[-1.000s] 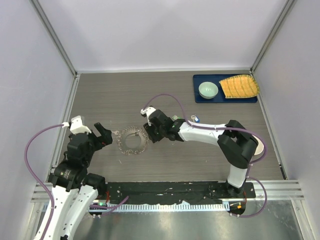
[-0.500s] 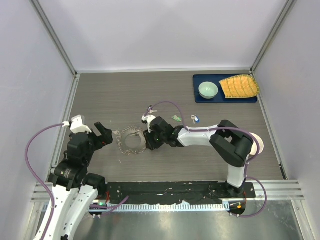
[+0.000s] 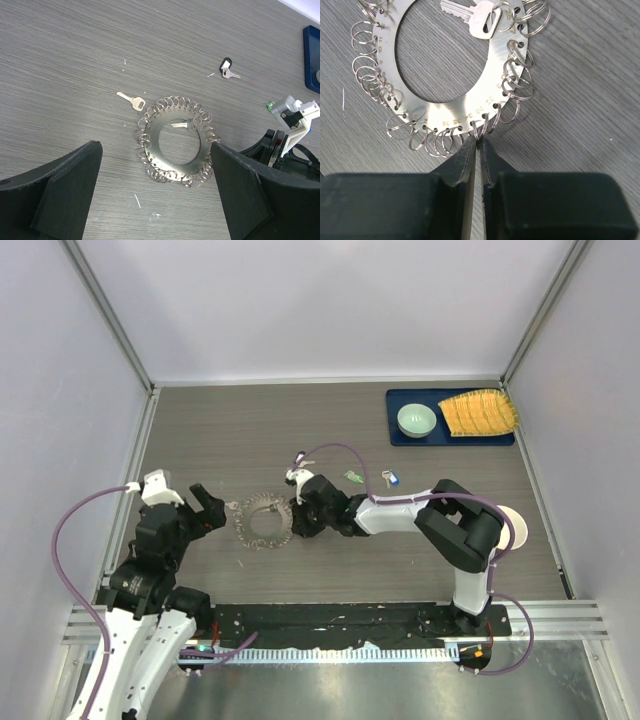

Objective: Put the keys on the keyring

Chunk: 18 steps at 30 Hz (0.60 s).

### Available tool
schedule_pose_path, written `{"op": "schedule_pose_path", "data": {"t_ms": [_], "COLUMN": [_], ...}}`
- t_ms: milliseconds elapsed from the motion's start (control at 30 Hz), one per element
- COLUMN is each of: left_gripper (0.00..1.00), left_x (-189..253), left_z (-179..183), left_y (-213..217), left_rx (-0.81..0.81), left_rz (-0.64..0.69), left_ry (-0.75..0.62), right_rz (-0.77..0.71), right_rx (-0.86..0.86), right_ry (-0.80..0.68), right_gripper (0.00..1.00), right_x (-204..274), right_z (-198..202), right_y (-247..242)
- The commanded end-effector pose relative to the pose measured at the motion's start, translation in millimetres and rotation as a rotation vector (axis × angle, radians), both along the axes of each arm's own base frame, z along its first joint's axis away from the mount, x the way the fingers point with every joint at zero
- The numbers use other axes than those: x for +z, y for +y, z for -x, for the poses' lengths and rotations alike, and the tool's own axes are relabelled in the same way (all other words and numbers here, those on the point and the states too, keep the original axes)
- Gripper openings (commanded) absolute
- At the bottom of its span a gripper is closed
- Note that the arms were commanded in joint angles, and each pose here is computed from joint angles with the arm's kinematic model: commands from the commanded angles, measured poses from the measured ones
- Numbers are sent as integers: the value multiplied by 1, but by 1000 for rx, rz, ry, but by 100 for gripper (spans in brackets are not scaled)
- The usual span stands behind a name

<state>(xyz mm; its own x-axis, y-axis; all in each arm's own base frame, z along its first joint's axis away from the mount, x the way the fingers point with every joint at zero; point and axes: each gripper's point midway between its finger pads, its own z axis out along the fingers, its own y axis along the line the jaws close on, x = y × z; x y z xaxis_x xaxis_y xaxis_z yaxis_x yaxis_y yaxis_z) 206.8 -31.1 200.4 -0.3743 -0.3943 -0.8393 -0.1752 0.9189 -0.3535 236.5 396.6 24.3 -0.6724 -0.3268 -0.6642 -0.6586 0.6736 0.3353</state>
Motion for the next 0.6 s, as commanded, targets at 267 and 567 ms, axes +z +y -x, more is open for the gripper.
{"op": "schedule_pose_path", "data": {"t_ms": [267, 567], "left_gripper": [95, 95], "left_x": [3, -5], "left_z": [-9, -14], "left_y": [-9, -26], "left_rx": [-41, -122], "left_rz": [20, 50], "left_ry": [-16, 15], "right_rz": [-116, -215], "right_rx": [2, 19], "right_ry": [-47, -133], "right_gripper": [1, 1], "right_x": [24, 46], "right_z": [2, 1], "right_y": [5, 7]}}
